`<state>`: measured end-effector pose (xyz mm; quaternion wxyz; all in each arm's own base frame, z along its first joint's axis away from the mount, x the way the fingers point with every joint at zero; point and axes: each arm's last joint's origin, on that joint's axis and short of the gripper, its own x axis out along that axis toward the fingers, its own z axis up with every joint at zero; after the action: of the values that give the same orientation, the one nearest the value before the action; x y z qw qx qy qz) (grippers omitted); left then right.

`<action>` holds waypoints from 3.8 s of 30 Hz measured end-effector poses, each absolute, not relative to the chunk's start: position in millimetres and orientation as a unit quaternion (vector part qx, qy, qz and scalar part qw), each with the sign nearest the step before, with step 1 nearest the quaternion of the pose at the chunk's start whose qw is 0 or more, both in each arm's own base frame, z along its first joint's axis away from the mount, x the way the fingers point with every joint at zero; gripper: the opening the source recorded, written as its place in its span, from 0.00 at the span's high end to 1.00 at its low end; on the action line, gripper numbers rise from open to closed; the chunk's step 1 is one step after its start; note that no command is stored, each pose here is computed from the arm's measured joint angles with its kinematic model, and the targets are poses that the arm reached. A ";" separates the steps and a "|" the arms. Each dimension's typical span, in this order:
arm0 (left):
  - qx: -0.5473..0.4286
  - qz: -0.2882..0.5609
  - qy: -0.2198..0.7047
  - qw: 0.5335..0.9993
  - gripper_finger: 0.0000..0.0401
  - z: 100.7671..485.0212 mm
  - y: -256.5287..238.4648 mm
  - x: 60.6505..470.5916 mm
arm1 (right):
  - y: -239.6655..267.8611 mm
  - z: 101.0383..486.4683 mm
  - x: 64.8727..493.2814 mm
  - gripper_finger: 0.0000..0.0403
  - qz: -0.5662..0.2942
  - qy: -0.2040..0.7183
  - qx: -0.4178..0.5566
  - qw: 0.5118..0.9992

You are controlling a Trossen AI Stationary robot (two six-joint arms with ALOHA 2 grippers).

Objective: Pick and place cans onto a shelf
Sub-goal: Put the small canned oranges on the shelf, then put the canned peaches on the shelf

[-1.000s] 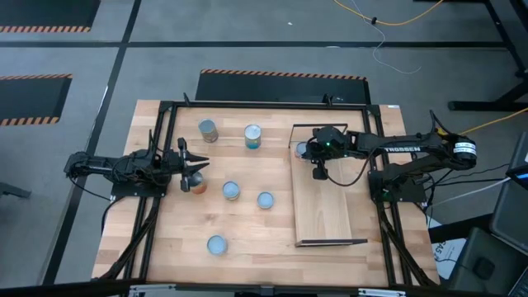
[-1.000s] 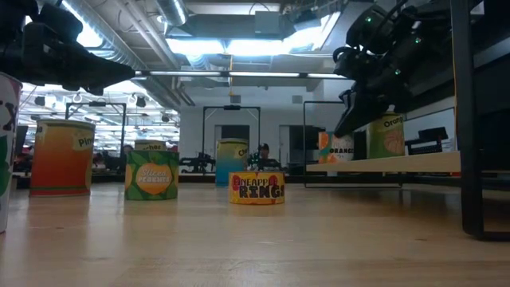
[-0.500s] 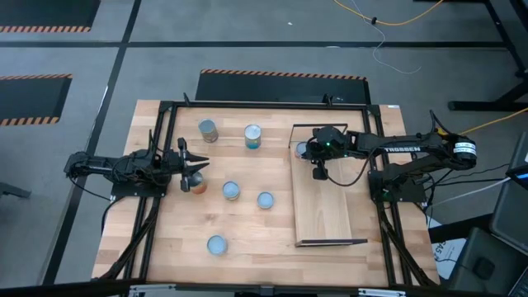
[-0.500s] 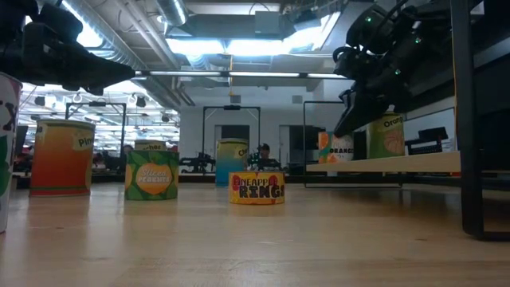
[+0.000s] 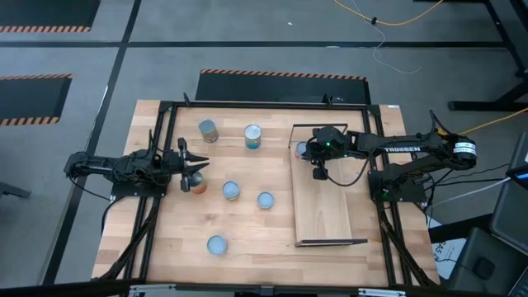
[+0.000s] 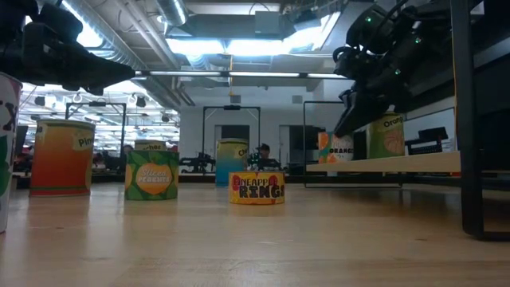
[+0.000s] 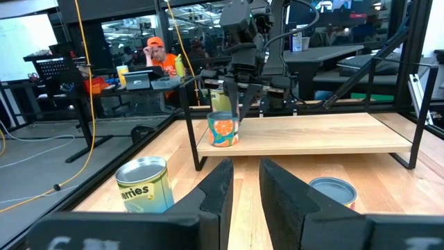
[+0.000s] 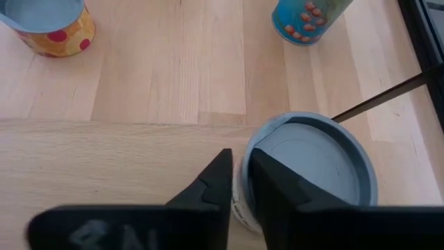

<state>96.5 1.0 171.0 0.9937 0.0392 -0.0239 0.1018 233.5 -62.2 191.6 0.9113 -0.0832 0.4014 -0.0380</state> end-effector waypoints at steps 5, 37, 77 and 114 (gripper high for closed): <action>0.039 0.102 -0.024 0.994 0.84 171.0 1.0 96.5 | -62.0 191.4 233.4 0.67 -0.037 0.402 -0.084 0.911; 0.006 0.157 -0.101 0.982 0.84 185.9 4.2 93.6 | -66.9 285.1 251.1 0.53 -0.038 0.400 -0.087 0.912; 0.009 0.313 0.296 0.902 0.84 234.2 64.0 146.4 | -67.6 294.0 255.0 0.53 -0.039 0.373 -0.091 0.923; 0.005 0.310 0.422 0.852 0.84 195.1 110.8 157.0 | -67.5 293.9 254.9 0.53 -0.038 0.373 -0.091 0.923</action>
<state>157.0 110.8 195.1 0.8518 0.0052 0.4222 0.3101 254.9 -67.5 293.9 0.9227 -0.0907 0.3728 -0.0376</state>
